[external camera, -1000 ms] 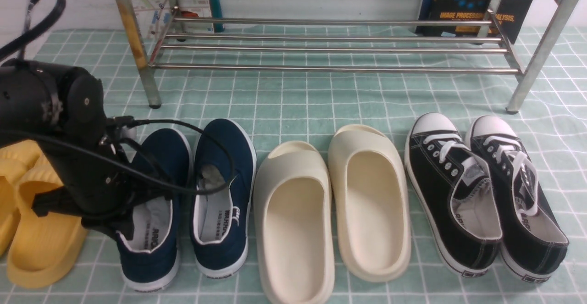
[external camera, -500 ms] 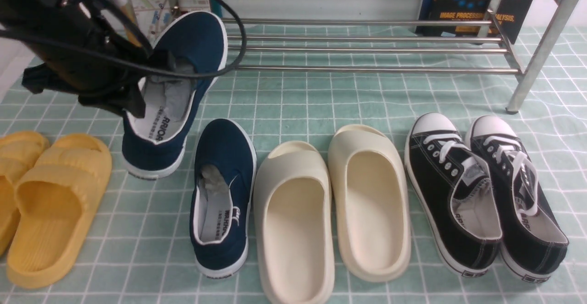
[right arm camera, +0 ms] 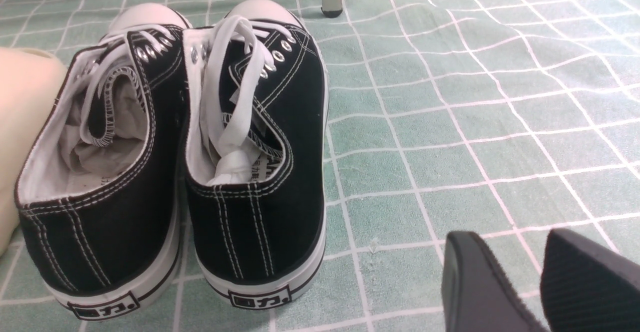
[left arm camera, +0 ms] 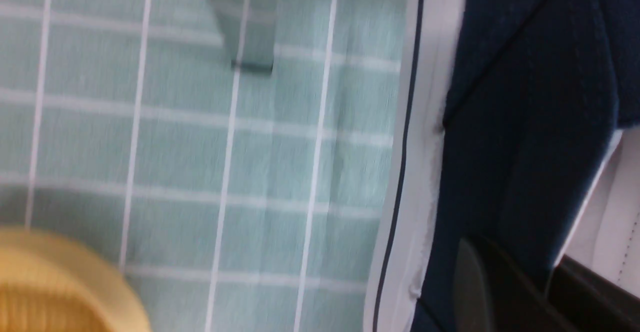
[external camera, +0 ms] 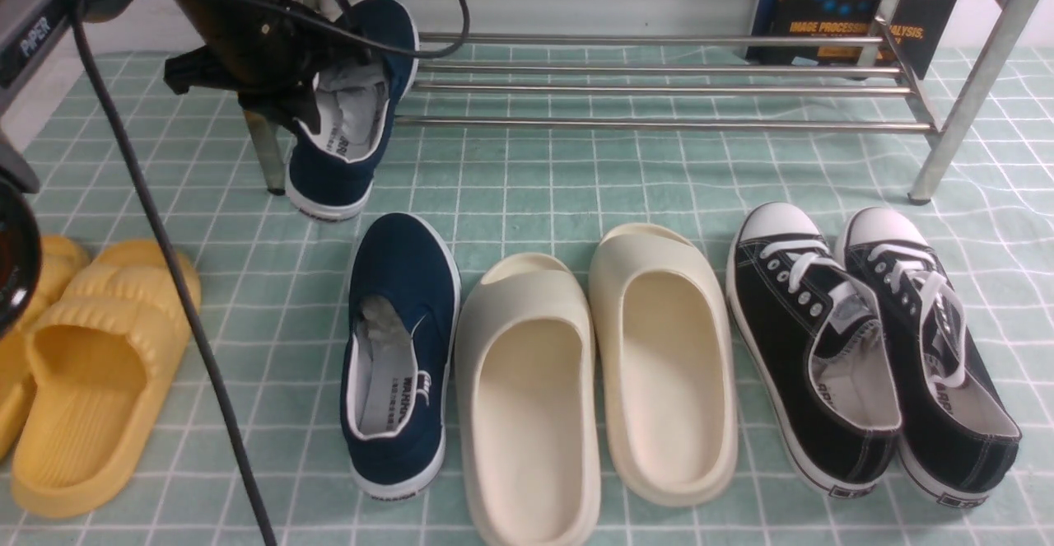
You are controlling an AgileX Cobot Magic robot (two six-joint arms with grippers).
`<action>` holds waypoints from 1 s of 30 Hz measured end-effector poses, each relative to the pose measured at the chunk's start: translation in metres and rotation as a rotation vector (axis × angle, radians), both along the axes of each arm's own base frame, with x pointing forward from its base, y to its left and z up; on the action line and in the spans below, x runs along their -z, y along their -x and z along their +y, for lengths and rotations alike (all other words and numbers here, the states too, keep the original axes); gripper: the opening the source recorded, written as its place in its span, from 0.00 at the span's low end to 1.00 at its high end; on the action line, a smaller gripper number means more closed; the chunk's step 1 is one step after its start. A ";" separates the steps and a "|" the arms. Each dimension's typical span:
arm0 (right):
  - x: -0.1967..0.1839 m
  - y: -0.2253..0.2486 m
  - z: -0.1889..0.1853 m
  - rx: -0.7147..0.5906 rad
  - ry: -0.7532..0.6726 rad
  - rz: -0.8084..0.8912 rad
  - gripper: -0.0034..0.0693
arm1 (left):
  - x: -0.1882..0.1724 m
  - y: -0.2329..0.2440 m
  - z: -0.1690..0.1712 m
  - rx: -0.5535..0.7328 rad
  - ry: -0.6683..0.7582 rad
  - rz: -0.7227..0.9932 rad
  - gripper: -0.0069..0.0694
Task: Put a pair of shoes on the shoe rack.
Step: Use the left arm to put a shoe into the shoe rack
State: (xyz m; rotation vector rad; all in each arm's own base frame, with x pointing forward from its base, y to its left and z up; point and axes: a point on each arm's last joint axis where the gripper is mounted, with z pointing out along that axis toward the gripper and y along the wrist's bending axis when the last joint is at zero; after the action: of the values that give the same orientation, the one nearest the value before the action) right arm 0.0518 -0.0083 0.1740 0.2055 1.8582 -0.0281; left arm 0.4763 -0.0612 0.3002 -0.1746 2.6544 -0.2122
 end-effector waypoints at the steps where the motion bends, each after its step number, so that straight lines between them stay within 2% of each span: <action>1: 0.000 0.000 0.000 0.000 0.000 0.000 0.38 | 0.002 -0.004 -0.001 0.000 0.004 -0.009 0.12; 18: 0.000 0.000 0.000 0.000 0.000 0.000 0.38 | 0.011 -0.025 -0.007 -0.007 0.058 -0.100 0.13; 23: 0.000 0.000 0.000 0.004 -0.011 -0.001 0.38 | 0.010 -0.025 -0.008 -0.006 0.059 -0.107 0.20; 30: 0.000 0.000 0.000 0.006 -0.019 -0.002 0.38 | 0.008 -0.027 -0.008 -0.008 0.060 -0.132 0.39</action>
State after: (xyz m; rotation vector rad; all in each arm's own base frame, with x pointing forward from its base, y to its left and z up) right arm 0.0518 -0.0083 0.1740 0.2241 1.8560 -0.0142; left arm 0.5034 -0.0687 0.2923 -0.1844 2.5176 -0.2911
